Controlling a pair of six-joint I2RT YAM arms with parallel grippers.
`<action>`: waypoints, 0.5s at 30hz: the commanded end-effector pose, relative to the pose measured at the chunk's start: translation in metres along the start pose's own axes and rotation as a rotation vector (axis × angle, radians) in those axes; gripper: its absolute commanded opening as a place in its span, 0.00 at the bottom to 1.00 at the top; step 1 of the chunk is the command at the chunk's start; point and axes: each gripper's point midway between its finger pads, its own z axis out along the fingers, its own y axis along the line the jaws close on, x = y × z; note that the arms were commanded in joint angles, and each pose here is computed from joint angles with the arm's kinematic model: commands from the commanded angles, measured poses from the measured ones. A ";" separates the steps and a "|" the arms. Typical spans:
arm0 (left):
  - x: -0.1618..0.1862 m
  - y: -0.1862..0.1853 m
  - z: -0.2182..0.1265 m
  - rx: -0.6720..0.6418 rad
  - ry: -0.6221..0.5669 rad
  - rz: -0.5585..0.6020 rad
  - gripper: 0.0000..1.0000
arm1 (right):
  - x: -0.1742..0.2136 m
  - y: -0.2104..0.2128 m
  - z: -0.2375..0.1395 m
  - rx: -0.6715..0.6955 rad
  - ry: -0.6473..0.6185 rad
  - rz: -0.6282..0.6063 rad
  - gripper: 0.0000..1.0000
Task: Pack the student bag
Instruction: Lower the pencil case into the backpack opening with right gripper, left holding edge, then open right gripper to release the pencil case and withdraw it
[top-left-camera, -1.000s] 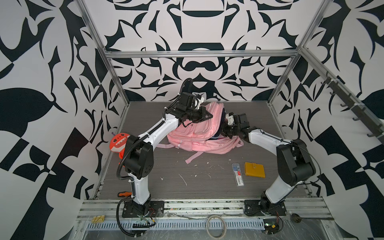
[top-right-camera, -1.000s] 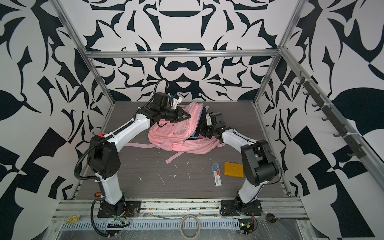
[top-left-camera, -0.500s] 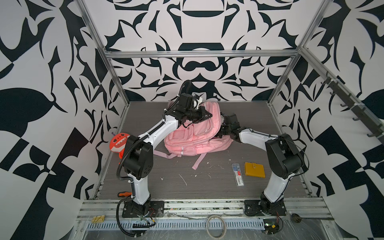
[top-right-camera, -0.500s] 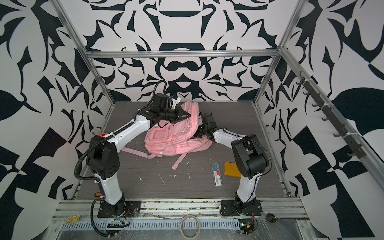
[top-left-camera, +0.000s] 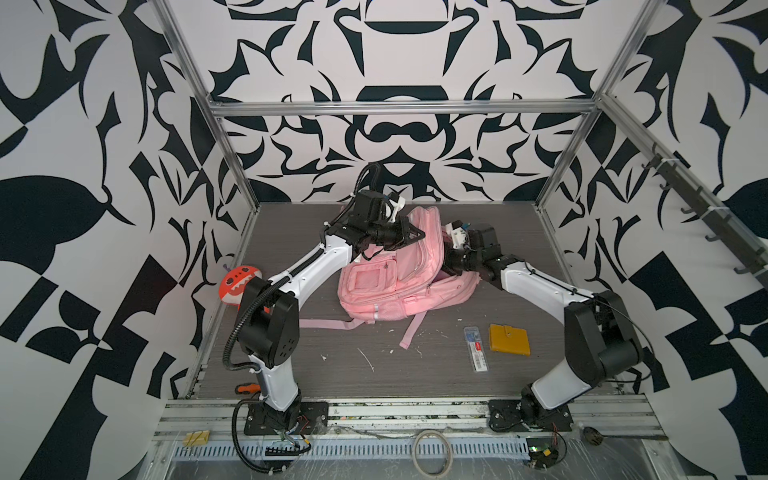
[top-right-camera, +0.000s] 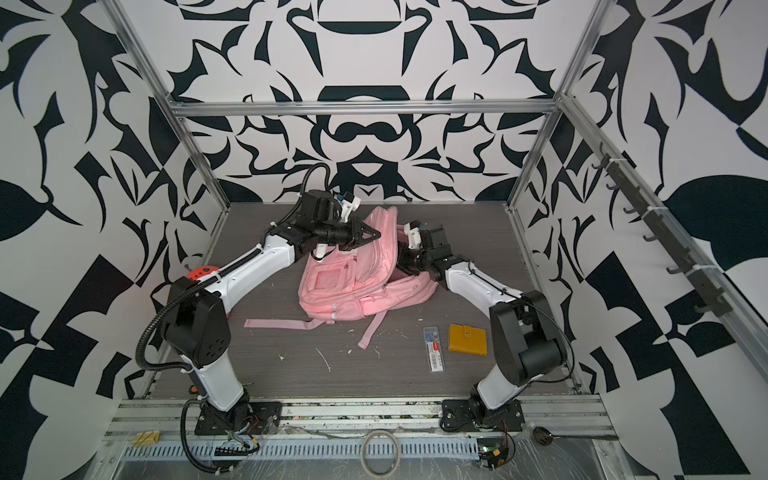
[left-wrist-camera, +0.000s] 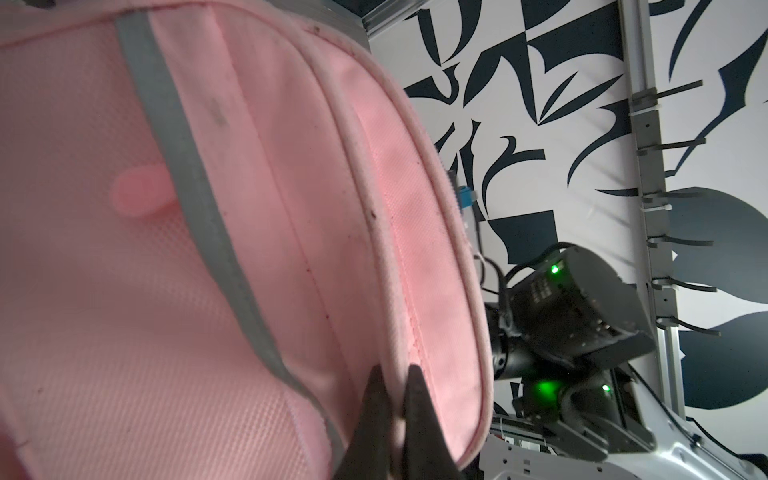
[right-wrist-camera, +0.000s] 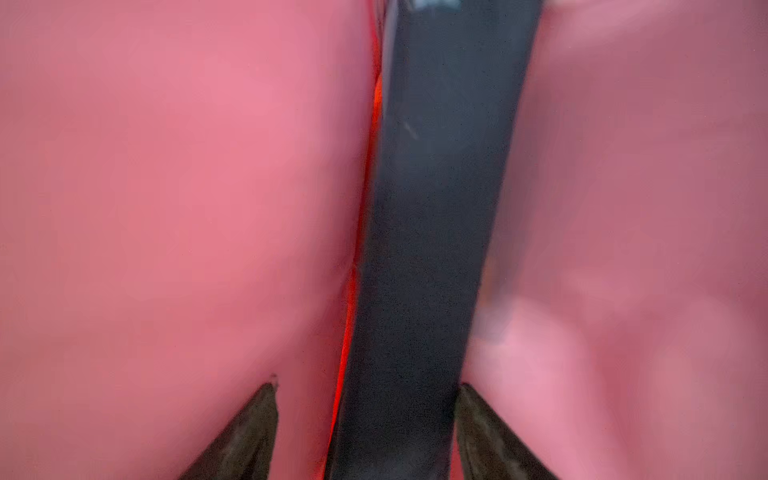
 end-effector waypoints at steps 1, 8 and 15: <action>-0.015 -0.024 -0.022 0.057 -0.073 0.107 0.00 | -0.018 0.004 -0.027 0.001 -0.054 -0.042 0.71; 0.003 -0.016 -0.025 0.049 -0.033 0.120 0.00 | -0.054 0.010 -0.041 -0.011 -0.115 -0.082 0.71; 0.008 -0.017 -0.023 0.077 -0.004 0.123 0.00 | -0.067 -0.004 -0.004 -0.017 -0.095 -0.083 0.44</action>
